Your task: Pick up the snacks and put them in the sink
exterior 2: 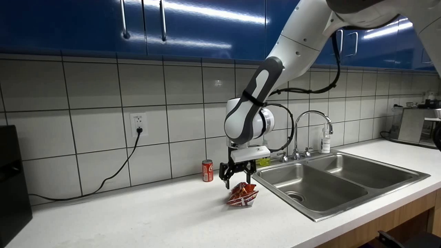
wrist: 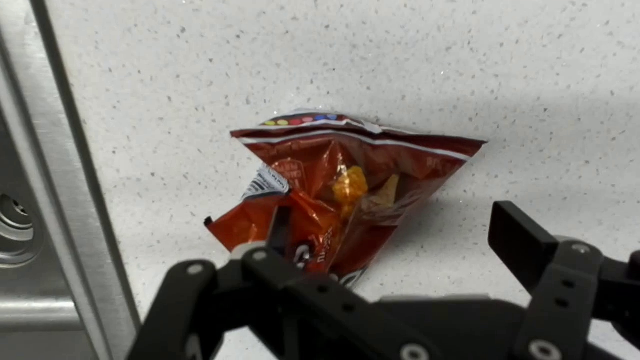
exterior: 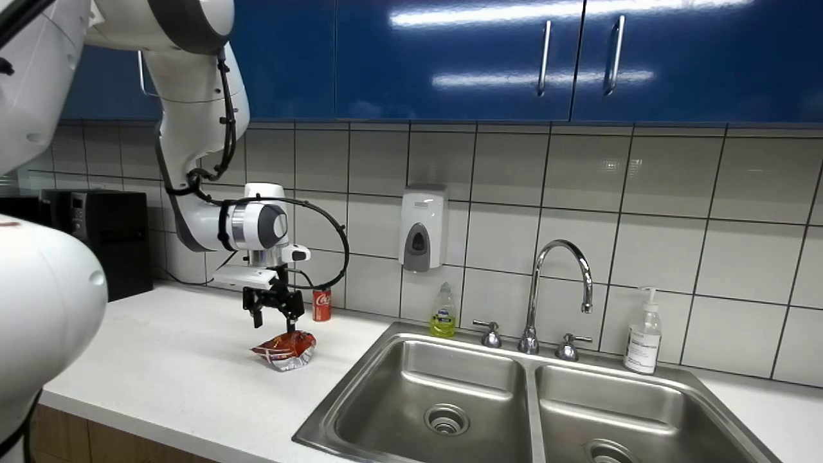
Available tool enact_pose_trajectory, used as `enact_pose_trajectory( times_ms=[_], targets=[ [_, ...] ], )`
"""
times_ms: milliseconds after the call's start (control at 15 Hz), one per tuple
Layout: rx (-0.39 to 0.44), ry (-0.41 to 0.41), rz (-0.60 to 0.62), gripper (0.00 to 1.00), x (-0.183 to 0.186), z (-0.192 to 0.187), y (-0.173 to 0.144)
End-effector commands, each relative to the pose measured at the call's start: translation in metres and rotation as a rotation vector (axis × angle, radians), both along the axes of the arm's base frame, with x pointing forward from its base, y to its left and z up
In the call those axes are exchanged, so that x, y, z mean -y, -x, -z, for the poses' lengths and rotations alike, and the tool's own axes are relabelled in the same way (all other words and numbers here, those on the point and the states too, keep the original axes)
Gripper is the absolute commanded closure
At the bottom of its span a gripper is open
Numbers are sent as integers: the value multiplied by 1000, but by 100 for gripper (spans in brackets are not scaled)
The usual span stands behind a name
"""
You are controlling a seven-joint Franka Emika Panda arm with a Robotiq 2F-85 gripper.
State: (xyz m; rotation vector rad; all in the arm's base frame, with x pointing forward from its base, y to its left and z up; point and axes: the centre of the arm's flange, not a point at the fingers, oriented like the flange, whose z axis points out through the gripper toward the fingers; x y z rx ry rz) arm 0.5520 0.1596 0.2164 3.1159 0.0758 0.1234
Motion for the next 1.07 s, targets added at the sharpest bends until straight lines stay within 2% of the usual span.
enact_pose_trajectory(
  times_ms=[0, 400, 1000],
  targets=[
    [-2, 44, 57, 0, 4, 6, -23],
    [-21, 86, 122, 0, 22, 16, -32],
    [-59, 102, 141, 0, 26, 18, -28]
  ],
)
